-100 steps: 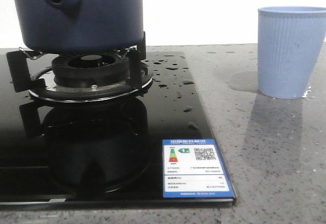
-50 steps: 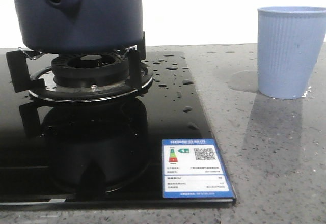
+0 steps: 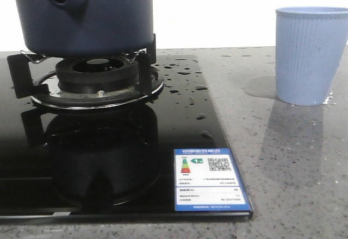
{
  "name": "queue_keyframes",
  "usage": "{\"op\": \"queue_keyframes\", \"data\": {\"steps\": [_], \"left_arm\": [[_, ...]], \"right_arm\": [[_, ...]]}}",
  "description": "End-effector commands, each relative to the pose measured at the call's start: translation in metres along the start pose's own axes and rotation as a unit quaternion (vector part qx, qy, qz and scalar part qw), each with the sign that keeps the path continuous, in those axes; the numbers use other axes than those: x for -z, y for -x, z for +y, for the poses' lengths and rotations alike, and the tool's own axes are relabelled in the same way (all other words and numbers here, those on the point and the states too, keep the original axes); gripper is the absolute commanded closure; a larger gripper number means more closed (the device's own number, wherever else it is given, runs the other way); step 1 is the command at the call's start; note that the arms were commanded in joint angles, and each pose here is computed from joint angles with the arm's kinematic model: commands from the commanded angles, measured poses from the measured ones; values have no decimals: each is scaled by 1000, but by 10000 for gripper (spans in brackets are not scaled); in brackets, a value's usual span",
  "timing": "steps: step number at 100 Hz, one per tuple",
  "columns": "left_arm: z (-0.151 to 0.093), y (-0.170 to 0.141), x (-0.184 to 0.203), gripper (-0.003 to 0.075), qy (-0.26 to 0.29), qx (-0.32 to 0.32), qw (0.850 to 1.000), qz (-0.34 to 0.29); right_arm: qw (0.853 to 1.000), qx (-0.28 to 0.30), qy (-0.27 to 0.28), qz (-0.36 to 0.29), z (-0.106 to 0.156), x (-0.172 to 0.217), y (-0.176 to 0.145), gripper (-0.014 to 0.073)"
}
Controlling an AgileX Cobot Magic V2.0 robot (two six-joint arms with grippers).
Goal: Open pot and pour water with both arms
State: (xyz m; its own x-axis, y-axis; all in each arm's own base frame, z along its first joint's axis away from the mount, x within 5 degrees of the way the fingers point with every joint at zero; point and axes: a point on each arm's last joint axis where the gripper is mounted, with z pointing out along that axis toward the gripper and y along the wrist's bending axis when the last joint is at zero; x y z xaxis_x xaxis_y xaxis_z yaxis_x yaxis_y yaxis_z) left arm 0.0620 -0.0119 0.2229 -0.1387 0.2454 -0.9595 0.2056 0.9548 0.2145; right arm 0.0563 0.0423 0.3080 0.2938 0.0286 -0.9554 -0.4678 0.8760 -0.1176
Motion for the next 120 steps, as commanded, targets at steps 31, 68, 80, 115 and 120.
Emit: {"op": "queue_keyframes", "data": {"steps": [31,68,80,115,120], "left_arm": [[-3,-47,1,740,63,157,985,18],[-3,-46,1,740,63,158,985,15],[-3,-46,1,740,63,158,985,15],[-3,-46,1,740,63,158,985,15],[-3,-46,1,740,63,158,985,15]], "right_arm": [[1000,-6,4,-15,0,-2,9,664],[1000,-6,3,-14,0,-2,9,664],[1000,-6,3,-14,0,-2,9,664],[1000,-6,3,-14,0,-2,9,664],[1000,-5,2,-13,0,-2,8,664]]}}
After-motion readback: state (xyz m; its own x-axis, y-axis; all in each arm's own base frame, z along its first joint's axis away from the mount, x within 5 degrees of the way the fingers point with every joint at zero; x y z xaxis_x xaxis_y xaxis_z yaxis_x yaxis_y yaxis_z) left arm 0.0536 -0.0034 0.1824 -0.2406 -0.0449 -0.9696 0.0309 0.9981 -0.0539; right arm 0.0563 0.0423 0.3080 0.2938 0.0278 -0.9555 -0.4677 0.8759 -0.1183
